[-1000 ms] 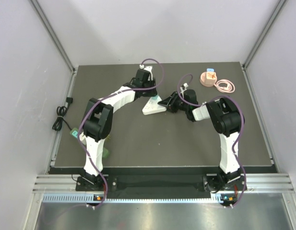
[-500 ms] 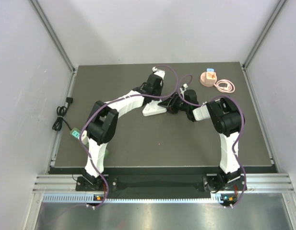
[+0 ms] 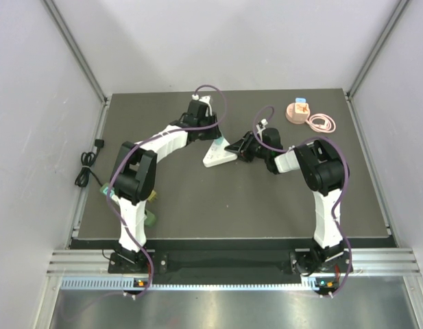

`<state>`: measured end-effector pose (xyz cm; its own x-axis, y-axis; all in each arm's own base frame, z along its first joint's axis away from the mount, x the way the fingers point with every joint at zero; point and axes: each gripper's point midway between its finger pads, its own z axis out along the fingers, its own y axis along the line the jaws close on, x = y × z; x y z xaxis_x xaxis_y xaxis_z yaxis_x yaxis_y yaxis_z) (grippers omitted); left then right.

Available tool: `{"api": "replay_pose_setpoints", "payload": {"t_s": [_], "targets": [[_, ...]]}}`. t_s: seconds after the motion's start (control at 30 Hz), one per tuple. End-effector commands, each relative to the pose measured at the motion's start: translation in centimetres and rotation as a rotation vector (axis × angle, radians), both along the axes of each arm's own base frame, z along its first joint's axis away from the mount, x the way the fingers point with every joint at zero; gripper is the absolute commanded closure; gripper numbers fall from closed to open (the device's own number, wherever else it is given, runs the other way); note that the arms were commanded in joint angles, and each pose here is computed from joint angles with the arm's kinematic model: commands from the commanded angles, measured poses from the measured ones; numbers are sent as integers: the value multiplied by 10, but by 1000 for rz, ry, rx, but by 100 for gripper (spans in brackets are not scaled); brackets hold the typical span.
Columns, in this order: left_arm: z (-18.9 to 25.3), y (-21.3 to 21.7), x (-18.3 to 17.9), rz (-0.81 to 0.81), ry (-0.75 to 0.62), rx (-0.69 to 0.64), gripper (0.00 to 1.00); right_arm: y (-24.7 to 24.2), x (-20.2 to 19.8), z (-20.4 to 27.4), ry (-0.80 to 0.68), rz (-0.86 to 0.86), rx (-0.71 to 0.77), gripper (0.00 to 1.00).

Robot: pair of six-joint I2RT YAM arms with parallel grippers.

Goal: Pull the plug off the socket

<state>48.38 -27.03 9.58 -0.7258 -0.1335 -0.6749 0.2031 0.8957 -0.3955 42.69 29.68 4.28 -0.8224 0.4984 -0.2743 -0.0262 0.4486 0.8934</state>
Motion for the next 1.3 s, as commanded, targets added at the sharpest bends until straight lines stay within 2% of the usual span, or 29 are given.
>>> {"api": "replay_pose_setpoints", "payload": {"t_s": [0.0,0.07,0.13,0.33,0.53,0.67,0.8,0.83,0.9,1.03,1.07,1.13,1.27], "targets": [[85,-7,11,42,-193,-33,100,-15,-15,-53,147,-44,-125,100],[102,-5,16,45,-284,110,100,-16,-15,-53,147,-45,-125,100],[105,-14,8,4,-299,183,100,-15,-15,-53,146,-47,-127,100],[120,-10,10,20,-331,235,100,-16,-15,-54,148,-48,-136,100],[123,-8,-8,22,-297,169,100,-16,-14,-53,139,-46,-136,100],[116,10,-52,-3,-239,144,100,-15,-14,-54,135,-39,-133,100],[98,32,-106,-24,-114,123,100,-14,-15,-53,131,-35,-130,100],[110,37,-118,-13,-121,89,100,-15,-14,-52,131,-36,-130,100],[91,48,-145,-16,-56,88,100,-14,-15,-53,127,-33,-133,100],[79,75,-195,74,40,23,100,-16,-13,-52,124,-35,-139,100],[58,83,-209,96,97,31,100,-15,-13,-52,123,-33,-140,100],[52,88,-224,145,143,-28,100,-15,-13,-53,121,-31,-147,100],[9,110,-260,217,308,9,100,-14,-12,-53,116,-26,-147,100]]}}
